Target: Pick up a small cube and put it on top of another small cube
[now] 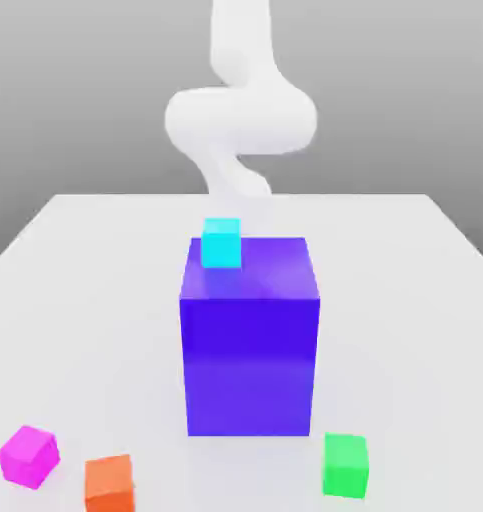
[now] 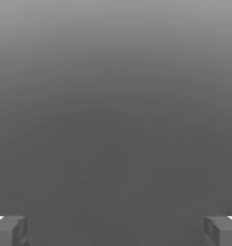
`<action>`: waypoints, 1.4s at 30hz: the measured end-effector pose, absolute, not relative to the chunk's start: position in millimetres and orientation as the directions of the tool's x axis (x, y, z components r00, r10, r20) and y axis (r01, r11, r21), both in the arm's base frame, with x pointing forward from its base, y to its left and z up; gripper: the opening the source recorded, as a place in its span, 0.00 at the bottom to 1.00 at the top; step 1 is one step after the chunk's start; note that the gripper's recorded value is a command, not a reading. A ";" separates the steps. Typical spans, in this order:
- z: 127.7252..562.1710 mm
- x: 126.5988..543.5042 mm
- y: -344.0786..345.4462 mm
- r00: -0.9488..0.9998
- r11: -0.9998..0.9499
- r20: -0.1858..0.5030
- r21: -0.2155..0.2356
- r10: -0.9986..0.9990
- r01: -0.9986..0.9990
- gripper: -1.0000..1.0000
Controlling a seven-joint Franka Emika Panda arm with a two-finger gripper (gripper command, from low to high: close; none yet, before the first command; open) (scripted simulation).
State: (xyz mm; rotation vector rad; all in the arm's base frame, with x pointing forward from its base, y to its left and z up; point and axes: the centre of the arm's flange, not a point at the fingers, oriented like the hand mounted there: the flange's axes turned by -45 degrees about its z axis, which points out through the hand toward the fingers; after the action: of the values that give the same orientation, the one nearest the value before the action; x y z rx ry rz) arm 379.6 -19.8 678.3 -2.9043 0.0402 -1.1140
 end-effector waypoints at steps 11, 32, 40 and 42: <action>501.6 478.8 -110.8 0.895 -0.988 0.425 -0.120 -0.137 -0.095 0.50; 155.8 436.1 -262.0 0.949 -0.949 0.003 0.001 -0.316 -0.316 0.50; 127.2 434.0 -261.9 0.948 -0.948 0.000 0.000 -0.318 -0.318 0.00; 141.9 434.9 -262.4 0.949 -0.949 0.001 0.001 -0.317 -0.317 0.00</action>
State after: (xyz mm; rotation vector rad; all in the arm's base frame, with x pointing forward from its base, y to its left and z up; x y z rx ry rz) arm 434.9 -262.4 141.9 -3.1024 0.5043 -0.0004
